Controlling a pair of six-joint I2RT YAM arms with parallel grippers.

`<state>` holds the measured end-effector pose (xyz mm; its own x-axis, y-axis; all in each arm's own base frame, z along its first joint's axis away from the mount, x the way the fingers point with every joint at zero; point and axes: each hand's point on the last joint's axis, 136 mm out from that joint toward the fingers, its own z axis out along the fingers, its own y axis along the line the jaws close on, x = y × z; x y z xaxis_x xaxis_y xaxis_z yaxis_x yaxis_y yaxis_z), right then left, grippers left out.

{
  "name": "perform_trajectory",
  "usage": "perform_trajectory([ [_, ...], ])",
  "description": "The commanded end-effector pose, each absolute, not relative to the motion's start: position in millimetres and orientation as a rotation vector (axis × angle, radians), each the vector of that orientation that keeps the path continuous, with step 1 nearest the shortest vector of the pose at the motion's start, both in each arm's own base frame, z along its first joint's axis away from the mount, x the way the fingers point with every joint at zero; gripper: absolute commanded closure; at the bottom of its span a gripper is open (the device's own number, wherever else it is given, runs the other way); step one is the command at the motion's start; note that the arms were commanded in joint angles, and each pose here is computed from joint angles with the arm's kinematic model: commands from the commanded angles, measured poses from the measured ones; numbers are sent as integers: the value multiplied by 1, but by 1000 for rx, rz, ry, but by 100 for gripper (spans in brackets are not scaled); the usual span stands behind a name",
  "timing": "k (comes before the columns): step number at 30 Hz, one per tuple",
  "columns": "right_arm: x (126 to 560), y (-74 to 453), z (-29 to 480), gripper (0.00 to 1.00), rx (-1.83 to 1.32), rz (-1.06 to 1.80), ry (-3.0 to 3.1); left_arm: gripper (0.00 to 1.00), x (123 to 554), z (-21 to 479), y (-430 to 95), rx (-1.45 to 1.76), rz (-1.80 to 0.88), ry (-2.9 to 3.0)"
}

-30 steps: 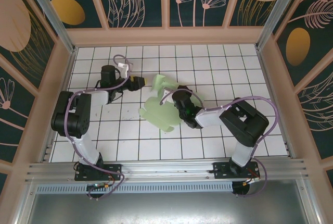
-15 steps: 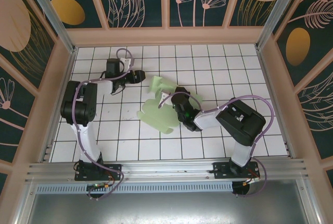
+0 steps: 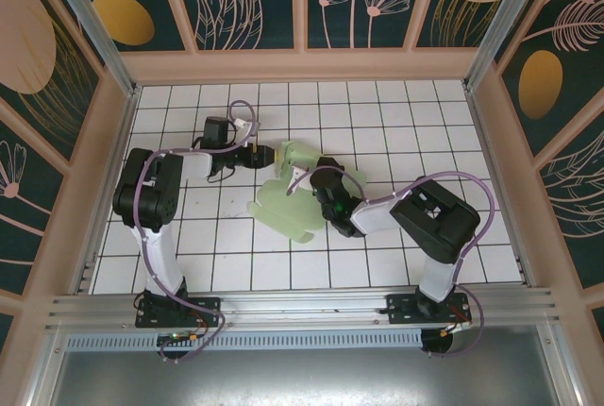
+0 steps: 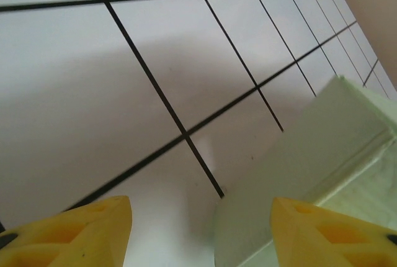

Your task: Fold the paper box

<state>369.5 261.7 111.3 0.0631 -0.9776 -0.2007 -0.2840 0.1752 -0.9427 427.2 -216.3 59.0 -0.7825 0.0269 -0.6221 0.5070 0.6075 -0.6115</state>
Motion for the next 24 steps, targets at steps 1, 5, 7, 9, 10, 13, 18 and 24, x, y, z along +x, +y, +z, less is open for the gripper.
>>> perform_trajectory([
  [1, 377, 266, 119, 100, -1253, -826, 1434, 39, 418, 78, -225, 497, -1156, 2179],
  [5, 378, 267, 119, 100, -1256, -827, 1433, 39, 411, 79, -234, 516, -1183, 2167],
  [7, 378, 268, 119, 100, -1260, -828, 1431, 39, 410, 79, -237, 524, -1185, 2164],
  [9, 378, 268, 119, 100, -1263, -828, 1434, 39, 409, 79, -241, 531, -1190, 2165],
  [10, 378, 268, 119, 100, -1264, -828, 1435, 39, 409, 79, -243, 536, -1193, 2165],
  [13, 378, 269, 119, 100, -1264, -825, 1437, 40, 410, 79, -247, 539, -1195, 2163],
  [18, 378, 271, 119, 100, -1265, -809, 1449, 40, 410, 79, -252, 551, -1193, 2162],
  [24, 378, 274, 114, 100, -1287, -772, 1476, 40, 408, 76, -254, 574, -1162, 2163],
])
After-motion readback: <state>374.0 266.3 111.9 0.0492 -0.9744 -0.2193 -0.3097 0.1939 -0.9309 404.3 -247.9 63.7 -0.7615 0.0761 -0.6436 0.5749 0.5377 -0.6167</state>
